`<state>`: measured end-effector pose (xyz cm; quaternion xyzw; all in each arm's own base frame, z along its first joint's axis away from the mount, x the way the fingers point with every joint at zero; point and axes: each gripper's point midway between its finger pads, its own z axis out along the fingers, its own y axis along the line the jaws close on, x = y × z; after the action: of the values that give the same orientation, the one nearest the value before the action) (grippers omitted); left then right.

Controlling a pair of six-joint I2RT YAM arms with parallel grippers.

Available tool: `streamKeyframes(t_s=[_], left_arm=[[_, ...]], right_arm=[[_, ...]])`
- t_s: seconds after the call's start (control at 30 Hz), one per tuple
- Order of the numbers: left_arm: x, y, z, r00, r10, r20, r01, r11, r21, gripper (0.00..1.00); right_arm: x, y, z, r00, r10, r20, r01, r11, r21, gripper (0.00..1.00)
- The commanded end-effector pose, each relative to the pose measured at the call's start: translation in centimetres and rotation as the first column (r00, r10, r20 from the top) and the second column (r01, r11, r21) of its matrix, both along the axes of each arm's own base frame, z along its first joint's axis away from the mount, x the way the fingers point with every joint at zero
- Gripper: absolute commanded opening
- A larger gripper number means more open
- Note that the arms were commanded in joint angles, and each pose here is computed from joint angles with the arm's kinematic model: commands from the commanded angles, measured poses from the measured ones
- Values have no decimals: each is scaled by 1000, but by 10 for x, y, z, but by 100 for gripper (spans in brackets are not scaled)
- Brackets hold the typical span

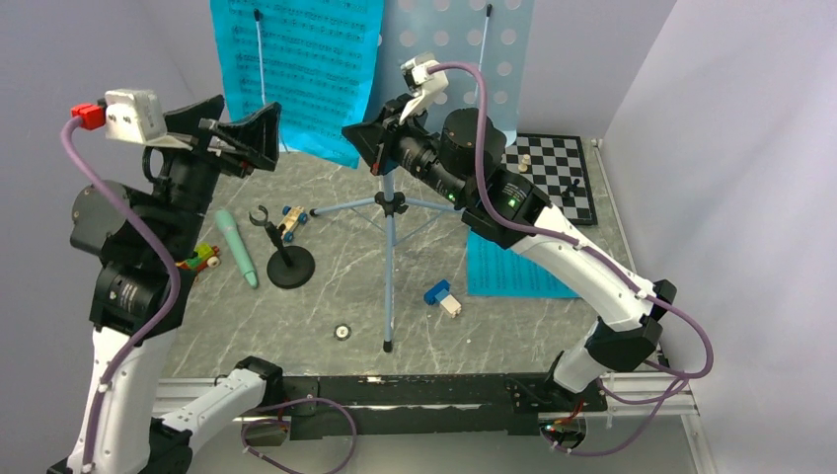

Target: Pack up the instrument practice props

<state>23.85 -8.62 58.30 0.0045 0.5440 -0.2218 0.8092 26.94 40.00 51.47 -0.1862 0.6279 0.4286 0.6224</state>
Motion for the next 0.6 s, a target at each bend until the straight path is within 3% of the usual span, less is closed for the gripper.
streamKeyframes(t_s=[0.0, 0.4, 0.57], left_arm=[[0, -2, 24, 998, -31, 48, 32, 999, -9, 99], [25, -9, 41, 995, -17, 96, 12, 999, 53, 82], [35, -9, 34, 996, 0, 84, -5, 998, 60, 68]], right_arm=[[-6, -6, 18, 999, 15, 45, -15, 1000, -2, 0], [-7, -10, 18, 998, 14, 56, -14, 1000, -11, 0], [-9, -8, 17, 998, 27, 55, -27, 1000, -12, 0]])
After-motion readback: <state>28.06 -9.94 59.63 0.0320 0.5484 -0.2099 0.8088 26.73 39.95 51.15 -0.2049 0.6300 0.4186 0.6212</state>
